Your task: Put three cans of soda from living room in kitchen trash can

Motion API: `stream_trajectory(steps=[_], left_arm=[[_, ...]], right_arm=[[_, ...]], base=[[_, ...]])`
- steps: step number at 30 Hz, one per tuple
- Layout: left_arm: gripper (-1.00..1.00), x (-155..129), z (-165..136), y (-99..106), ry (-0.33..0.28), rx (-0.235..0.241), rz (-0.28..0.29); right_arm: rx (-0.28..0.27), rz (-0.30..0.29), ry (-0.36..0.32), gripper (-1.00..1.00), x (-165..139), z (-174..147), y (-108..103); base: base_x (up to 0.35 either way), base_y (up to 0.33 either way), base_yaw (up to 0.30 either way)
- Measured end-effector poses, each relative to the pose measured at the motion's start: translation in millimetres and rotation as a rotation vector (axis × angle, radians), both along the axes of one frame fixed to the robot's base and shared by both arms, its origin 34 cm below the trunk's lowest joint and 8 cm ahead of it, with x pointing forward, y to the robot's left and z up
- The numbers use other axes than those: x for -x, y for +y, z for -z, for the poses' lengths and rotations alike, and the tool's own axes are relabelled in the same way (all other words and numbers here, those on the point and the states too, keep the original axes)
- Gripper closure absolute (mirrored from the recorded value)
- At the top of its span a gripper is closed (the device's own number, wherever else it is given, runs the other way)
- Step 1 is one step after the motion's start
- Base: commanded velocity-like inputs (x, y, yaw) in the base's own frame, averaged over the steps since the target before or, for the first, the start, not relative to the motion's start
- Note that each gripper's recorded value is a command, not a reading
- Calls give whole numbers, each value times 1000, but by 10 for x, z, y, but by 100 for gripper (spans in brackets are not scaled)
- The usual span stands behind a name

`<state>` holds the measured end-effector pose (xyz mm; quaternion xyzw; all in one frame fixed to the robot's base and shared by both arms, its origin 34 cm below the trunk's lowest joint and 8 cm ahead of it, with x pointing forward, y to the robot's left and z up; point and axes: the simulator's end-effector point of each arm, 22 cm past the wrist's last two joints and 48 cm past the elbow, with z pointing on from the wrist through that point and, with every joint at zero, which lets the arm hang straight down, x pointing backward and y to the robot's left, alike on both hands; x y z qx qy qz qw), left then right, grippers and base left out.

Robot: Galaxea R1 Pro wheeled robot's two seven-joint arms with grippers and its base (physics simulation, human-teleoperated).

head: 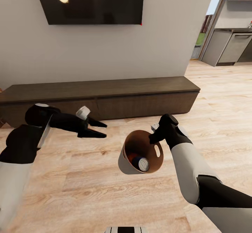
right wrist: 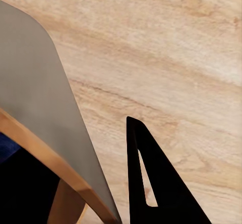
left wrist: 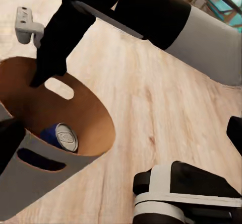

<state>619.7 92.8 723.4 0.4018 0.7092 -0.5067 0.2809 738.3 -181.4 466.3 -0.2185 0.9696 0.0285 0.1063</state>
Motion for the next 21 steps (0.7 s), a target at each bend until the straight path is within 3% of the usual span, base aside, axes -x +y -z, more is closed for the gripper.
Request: stream_trajectory(steps=[1,5,7,8,9,11,12,13,14,15,16,17,18,19,20,21], left_arm=[[-100,-49,-73,261,-12,28,-36],[-100,-92,4,809,-34,67,-130],[-100,-95,178,1055,-25,67,-199],[-100,-168,348,1171,-21,32,-258],[-100,-283,639,1373,-15,-32,-354],[-100,-428,974,1578,-4,-105,-462],[-100,-590,1293,1752,6,-178,-576],[-100,-678,1464,1847,14,-217,-642],[-100,-851,1782,2084,18,-309,-788],[-100,-1003,2073,2393,11,-418,-952],[-100,-1169,2404,2712,-40,-539,-1174],[-100,-1173,2515,3149,-79,-685,-1356],[-100,-1141,2585,3311,-92,-743,-1439],[-100,-1028,2749,3523,-96,-838,-1550],[-100,-941,2857,3612,-87,-887,-1593],[-100,-766,3070,3718,-58,-966,-1643]], right_arm=[[1,0,0,100,0,1,-2],[-1,3,1,100,0,3,-15],[-2,6,1,100,0,5,-29],[-3,9,2,100,1,8,-36],[-8,15,3,100,4,12,-44],[-16,24,5,100,7,16,-53],[-26,36,8,100,12,23,-67],[-31,41,9,100,13,25,-75],[-38,51,11,100,16,31,-86],[-42,57,12,100,17,34,-97],[-47,67,8,100,11,27,-118],[-43,67,6,100,10,27,-132],[-40,68,4,100,8,27,-149],[-39,75,3,100,6,28,-173],[-32,76,0,100,2,29,-197],[-26,82,-7,100,-13,19,-231]], base=[[0,0,0],[0,0,0],[0,0,0],[0,0,0],[0,0,0],[0,0,0],[0,0,0],[0,0,0],[0,0,0],[0,0,0],[0,0,0],[0,0,0],[0,0,0],[0,0,0],[0,0,0],[0,0,0]])
